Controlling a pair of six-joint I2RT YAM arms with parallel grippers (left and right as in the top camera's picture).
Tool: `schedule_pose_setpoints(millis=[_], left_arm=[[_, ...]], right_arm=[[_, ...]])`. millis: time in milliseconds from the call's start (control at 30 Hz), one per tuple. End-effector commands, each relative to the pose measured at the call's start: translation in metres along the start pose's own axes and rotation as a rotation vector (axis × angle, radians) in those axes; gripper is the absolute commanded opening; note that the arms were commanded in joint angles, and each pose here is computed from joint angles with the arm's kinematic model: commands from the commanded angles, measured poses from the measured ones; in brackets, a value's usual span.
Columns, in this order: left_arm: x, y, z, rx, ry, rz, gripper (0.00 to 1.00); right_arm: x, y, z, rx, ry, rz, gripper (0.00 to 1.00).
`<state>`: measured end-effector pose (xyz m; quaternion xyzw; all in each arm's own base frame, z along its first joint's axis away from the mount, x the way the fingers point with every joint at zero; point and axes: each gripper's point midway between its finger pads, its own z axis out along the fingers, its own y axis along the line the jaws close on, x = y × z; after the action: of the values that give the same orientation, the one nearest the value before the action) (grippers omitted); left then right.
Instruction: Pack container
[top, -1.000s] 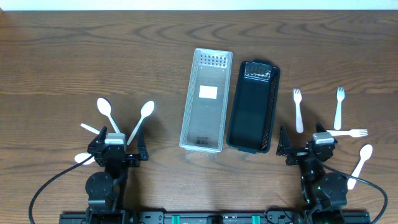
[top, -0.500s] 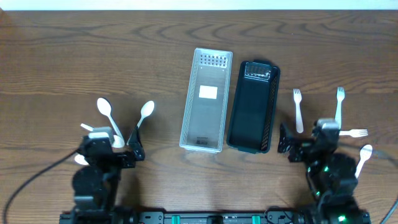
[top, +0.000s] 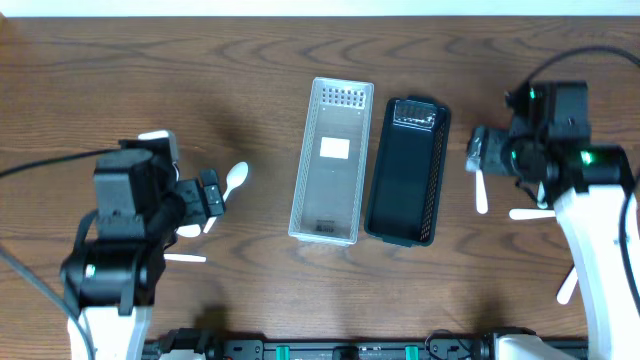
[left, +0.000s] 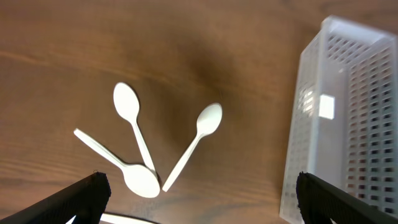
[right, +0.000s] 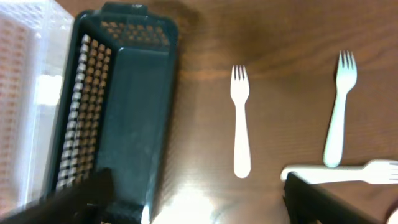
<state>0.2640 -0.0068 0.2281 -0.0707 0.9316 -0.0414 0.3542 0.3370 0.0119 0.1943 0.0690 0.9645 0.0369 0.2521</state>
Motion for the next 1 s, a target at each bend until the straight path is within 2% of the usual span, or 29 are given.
schedule_pose_setpoints(millis=[0,33,67,167,233,433,567,733,967], left_arm=[[0.001,0.002,0.008,-0.011,0.044,-0.008,0.98],[0.002,0.002,0.011,-0.013,0.054,-0.008,0.98],[0.003,0.002,0.014,-0.015,0.065,-0.009,0.98],[0.005,0.003,0.02,-0.019,0.089,-0.009,0.98],[0.006,0.003,0.022,-0.021,0.099,-0.009,0.98],[0.006,0.003,0.023,-0.022,0.1,-0.009,0.98],[0.006,0.003,0.023,-0.022,0.1,-0.009,0.98],[0.006,0.003,0.023,-0.022,0.1,-0.009,0.98],[0.006,0.003,0.023,-0.021,0.1,-0.009,0.98]], right_arm=[[-0.006,-0.007,0.022,0.036,0.037,-0.015,0.51],[-0.006,-0.007,0.029,0.038,0.048,-0.015,0.46],[-0.006,-0.008,0.038,0.041,0.065,-0.014,0.36],[0.0,-0.009,0.066,0.049,0.126,-0.013,0.15],[0.007,-0.01,0.086,0.053,0.176,-0.013,0.1],[0.025,-0.004,0.131,0.027,0.28,-0.016,0.11],[0.032,0.015,0.153,-0.072,0.311,-0.025,0.13],[0.027,0.042,0.164,-0.235,0.294,-0.046,0.14],[0.006,0.057,0.168,-0.284,0.199,-0.074,0.16]])
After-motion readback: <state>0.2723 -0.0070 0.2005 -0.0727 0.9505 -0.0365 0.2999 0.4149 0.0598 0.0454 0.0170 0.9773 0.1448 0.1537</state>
